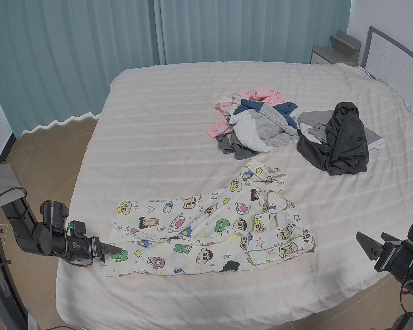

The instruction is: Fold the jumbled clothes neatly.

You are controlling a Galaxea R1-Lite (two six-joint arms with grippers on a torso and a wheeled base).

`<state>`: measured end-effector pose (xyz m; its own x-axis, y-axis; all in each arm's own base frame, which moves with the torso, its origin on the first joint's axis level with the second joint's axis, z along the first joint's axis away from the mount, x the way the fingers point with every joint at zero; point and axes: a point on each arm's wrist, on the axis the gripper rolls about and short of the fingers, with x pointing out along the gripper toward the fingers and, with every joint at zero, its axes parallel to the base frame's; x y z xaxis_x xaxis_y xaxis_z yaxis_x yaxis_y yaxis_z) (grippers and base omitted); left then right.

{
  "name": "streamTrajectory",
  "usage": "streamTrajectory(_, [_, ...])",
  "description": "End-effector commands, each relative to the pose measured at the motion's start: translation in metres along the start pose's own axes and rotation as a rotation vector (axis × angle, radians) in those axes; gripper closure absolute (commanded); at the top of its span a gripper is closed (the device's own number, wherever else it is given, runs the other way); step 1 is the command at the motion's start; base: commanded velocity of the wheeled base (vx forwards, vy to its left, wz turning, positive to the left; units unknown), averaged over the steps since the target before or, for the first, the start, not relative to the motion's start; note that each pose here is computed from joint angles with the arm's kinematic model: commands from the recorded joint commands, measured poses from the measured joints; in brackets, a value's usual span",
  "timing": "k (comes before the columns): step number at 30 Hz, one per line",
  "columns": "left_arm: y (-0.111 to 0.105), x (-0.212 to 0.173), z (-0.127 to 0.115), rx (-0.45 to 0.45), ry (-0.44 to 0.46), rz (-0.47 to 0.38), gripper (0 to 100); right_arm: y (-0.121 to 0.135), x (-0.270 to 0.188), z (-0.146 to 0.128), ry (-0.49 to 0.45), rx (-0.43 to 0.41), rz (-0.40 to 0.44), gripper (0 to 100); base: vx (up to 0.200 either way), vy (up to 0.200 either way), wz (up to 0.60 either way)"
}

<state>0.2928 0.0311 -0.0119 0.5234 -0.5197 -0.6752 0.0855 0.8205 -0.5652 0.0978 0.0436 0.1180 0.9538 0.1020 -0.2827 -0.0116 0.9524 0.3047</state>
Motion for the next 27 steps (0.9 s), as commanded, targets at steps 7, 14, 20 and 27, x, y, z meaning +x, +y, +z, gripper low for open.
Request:
streamTrajectory(7, [0.003,-0.004,-0.013,-0.01,0.001,0.008,100,-0.002,0.0,-0.005,0.022,-0.009,-0.009,0,0.0,0.0,0.0])
streamTrajectory(14, [0.003,-0.015,-0.03,0.029,-0.068,0.014,100,-0.002,0.0,-0.005,0.034,-0.01,0.009,0,0.0,0.0,0.0])
streamTrajectory(20, [0.003,-0.024,-0.043,0.023,-0.077,0.016,100,-0.002,0.001,-0.006,0.04,-0.01,0.017,0,0.0,0.0,0.0])
streamTrajectory(27, [0.0,-0.03,-0.054,0.048,-0.087,-0.003,100,-0.001,0.001,-0.006,0.049,-0.011,0.029,0,0.0,0.0,0.0])
